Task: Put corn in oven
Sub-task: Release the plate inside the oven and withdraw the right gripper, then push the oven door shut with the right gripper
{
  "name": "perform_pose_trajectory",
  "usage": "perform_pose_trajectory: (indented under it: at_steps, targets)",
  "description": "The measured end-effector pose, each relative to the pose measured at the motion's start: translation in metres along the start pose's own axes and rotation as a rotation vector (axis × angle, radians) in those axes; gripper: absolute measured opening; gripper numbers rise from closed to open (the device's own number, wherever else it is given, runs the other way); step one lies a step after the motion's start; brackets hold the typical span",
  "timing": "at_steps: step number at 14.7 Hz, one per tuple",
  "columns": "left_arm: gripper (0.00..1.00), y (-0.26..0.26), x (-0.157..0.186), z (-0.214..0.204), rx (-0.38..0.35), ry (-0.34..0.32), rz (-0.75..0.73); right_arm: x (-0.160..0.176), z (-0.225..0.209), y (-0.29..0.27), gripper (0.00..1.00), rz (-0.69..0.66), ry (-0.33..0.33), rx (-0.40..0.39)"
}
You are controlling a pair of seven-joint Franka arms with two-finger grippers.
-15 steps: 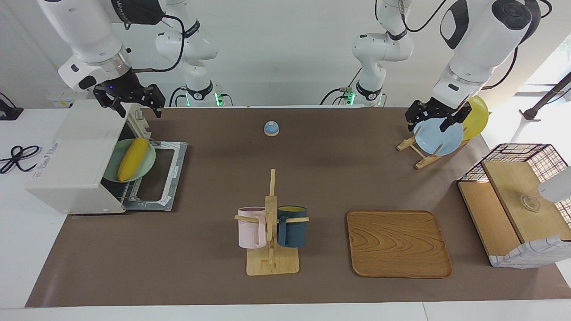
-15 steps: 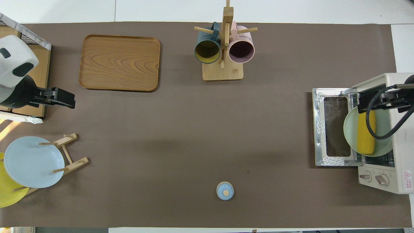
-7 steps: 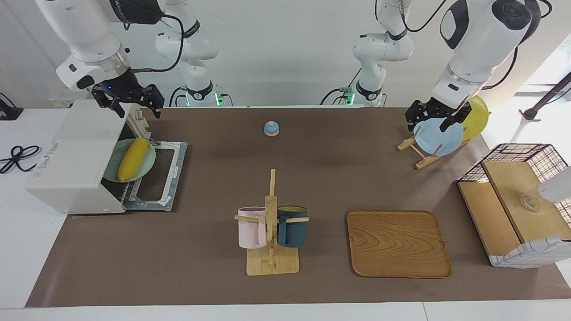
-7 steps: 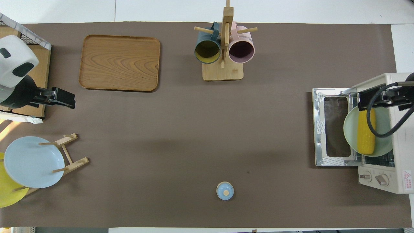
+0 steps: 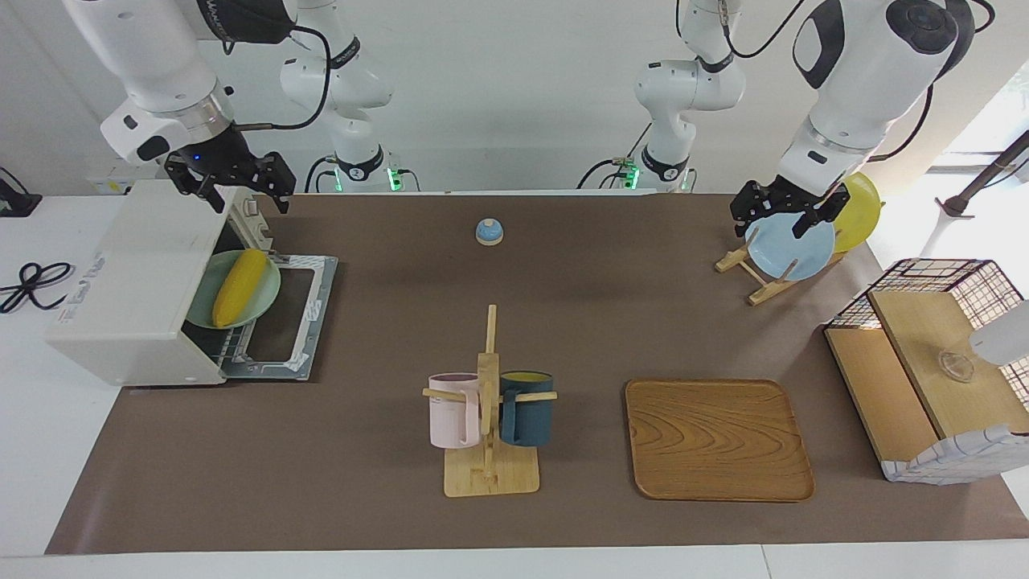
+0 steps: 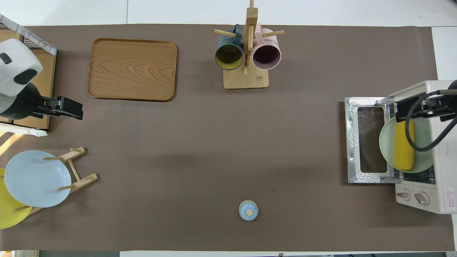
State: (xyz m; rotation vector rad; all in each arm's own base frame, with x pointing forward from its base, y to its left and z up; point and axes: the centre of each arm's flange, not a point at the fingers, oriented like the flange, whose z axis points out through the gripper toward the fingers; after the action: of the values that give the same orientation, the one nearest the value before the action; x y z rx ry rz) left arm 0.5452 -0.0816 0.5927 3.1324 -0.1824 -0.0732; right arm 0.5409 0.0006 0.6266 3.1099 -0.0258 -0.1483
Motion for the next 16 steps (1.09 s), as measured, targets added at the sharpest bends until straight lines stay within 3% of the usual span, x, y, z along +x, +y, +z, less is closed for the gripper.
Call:
perform_pose_trajectory:
  at_steps: [5, 8, 11, 16]
  targets:
    - [1.00, 0.000, 0.000, 0.000, 0.000, 0.000, 0.000, 0.001, 0.001, 0.000, 1.00, 0.000, 0.001, 0.000]
    - [1.00, 0.000, 0.000, 0.000, 0.000, 0.000, 0.000, 0.010, 0.014, -0.004, 1.00, -0.005, 0.047, 0.005]
    - [1.00, 0.000, 0.000, 0.000, 0.000, 0.000, 0.000, 0.021, 0.069, -0.027, 1.00, -0.025, 0.114, 0.045]
    - [1.00, 0.000, 0.000, 0.000, 0.000, 0.000, 0.000, 0.029, 0.182, -0.051, 1.00, -0.047, 0.104, 0.063]
